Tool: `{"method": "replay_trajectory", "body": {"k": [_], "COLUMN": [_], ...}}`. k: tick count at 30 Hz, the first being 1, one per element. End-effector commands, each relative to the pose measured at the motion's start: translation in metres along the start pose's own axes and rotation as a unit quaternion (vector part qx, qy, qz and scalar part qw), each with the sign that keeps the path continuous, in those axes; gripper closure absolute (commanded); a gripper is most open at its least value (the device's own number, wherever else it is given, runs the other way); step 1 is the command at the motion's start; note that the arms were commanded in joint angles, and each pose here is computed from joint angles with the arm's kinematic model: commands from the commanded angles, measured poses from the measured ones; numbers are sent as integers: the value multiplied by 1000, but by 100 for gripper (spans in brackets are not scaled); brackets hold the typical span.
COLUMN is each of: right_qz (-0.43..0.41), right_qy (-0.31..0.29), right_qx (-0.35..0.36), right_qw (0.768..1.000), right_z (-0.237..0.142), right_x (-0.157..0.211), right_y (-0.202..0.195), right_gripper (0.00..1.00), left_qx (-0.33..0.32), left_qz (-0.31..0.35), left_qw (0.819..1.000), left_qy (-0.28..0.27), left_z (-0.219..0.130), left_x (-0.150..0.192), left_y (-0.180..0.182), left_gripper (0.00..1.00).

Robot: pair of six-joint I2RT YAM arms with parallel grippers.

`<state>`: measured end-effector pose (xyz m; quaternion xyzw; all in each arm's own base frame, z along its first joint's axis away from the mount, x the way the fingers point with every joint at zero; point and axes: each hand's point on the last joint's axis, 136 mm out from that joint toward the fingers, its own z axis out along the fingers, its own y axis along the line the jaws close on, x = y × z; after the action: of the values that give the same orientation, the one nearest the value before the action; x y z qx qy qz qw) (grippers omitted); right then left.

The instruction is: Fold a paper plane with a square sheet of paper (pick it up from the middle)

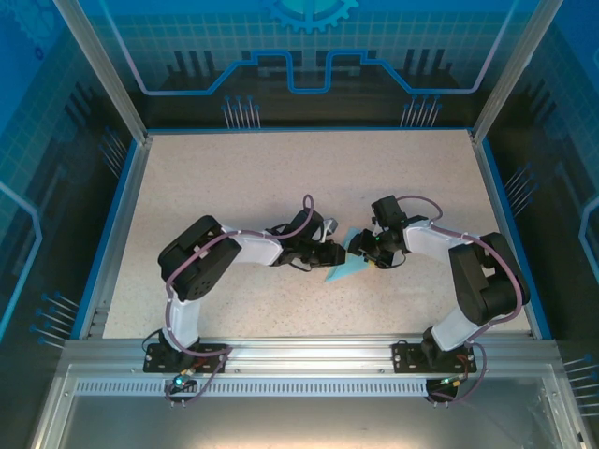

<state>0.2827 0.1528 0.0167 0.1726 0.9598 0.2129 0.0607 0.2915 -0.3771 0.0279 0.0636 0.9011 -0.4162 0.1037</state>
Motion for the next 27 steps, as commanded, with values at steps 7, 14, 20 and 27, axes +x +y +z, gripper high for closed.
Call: {"method": "replay_trajectory", "body": {"k": [7, 14, 20, 27], "right_qz": [8, -3, -28, -41], "right_qy": [8, 2, -18, -13], "right_qx": [24, 13, -14, -32], "right_qw": [1000, 1000, 999, 999], "right_z": [7, 1, -16, -17], "right_x": [4, 1, -5, -4], "right_y": [-25, -20, -4, 4], "right_gripper": [48, 50, 51, 53], "left_qx": [22, 34, 25, 24], "left_qz": [30, 14, -1, -22], "left_qw": [999, 999, 999, 999], "left_qy": [18, 36, 43, 39], "left_z": [4, 9, 11, 9], "left_x": [-4, -2, 1, -3], "left_y": [-11, -12, -6, 0], "left_gripper": [88, 91, 91, 91]}}
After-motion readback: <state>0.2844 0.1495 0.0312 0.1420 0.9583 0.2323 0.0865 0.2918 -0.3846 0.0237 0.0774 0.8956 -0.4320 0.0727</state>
